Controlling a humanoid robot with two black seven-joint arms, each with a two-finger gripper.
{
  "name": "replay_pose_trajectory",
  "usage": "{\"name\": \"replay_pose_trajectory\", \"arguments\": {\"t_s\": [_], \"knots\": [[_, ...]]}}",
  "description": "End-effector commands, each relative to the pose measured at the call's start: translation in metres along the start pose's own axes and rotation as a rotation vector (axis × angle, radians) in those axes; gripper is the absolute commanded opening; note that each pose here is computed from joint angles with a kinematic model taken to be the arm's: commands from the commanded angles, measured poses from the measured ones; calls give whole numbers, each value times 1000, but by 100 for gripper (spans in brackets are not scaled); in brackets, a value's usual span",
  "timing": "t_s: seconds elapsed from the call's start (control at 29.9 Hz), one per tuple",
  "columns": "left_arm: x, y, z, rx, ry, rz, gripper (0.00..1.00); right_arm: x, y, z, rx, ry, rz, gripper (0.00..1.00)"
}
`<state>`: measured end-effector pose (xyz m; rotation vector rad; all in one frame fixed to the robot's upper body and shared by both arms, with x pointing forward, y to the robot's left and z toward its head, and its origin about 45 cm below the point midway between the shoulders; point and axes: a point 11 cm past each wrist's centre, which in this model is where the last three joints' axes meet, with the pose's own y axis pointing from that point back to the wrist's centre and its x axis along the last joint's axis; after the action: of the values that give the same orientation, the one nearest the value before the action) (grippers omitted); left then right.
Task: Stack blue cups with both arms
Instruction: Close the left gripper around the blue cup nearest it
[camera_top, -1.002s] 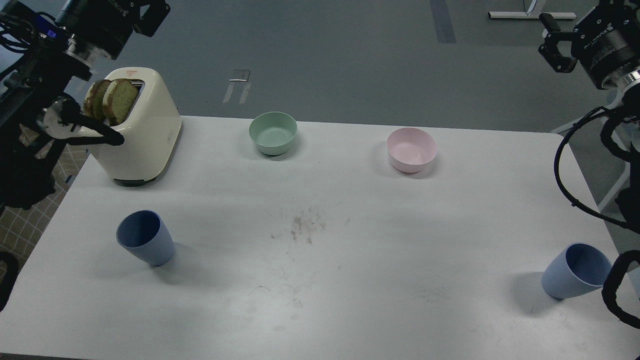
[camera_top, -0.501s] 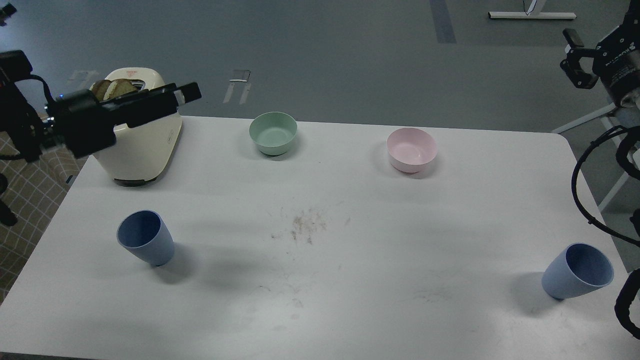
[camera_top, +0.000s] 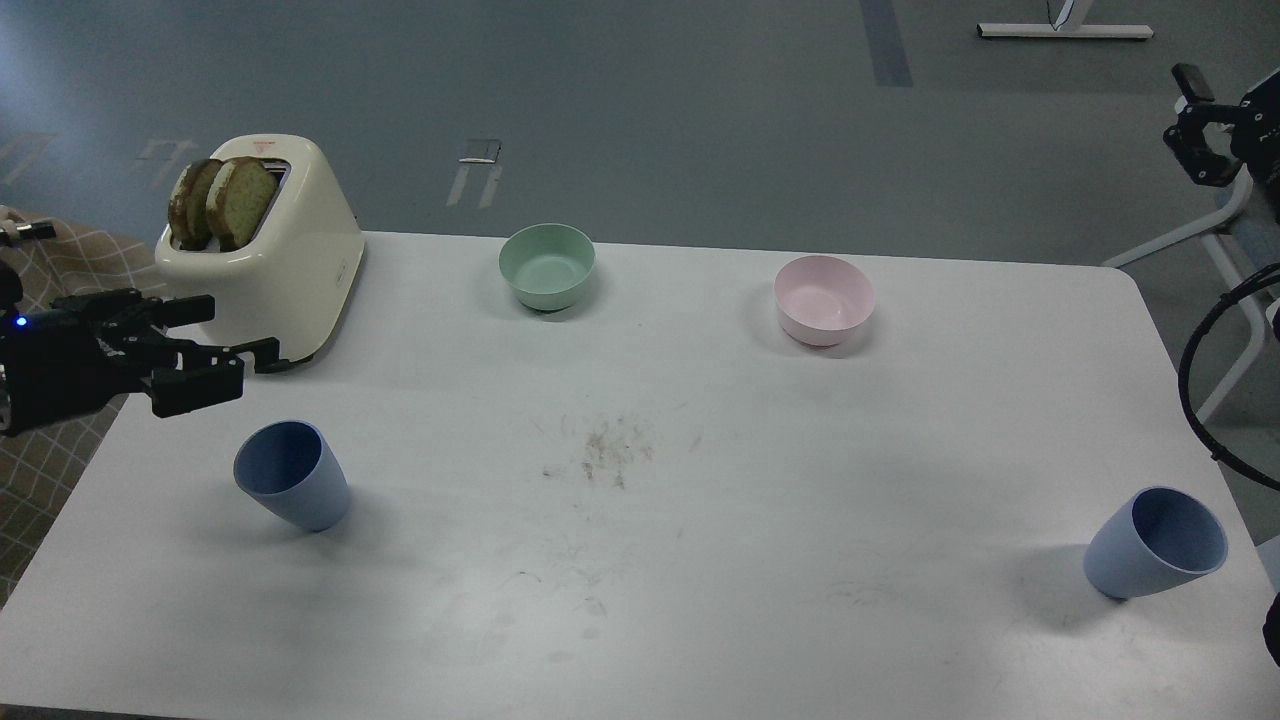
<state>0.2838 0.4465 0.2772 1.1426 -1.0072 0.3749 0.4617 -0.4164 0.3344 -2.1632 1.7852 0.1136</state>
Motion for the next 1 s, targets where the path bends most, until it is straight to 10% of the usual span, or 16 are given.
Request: {"name": "replay_pose_trajectory", "arguments": {"t_s": [0.0, 0.37, 0.53, 0.97], "knots": [[-14, 1, -5, 14, 11, -32, 82, 1, 1, 1, -2, 0, 3, 100], [-49, 6, -6, 27, 35, -63, 61, 6, 4, -4, -1, 16, 11, 100], [-66, 0, -12, 42, 57, -74, 28, 8, 5, -5, 1, 18, 13, 100], [-79, 1, -5, 22, 41, -123, 42, 11, 7, -7, 10, 24, 19, 100]]}}
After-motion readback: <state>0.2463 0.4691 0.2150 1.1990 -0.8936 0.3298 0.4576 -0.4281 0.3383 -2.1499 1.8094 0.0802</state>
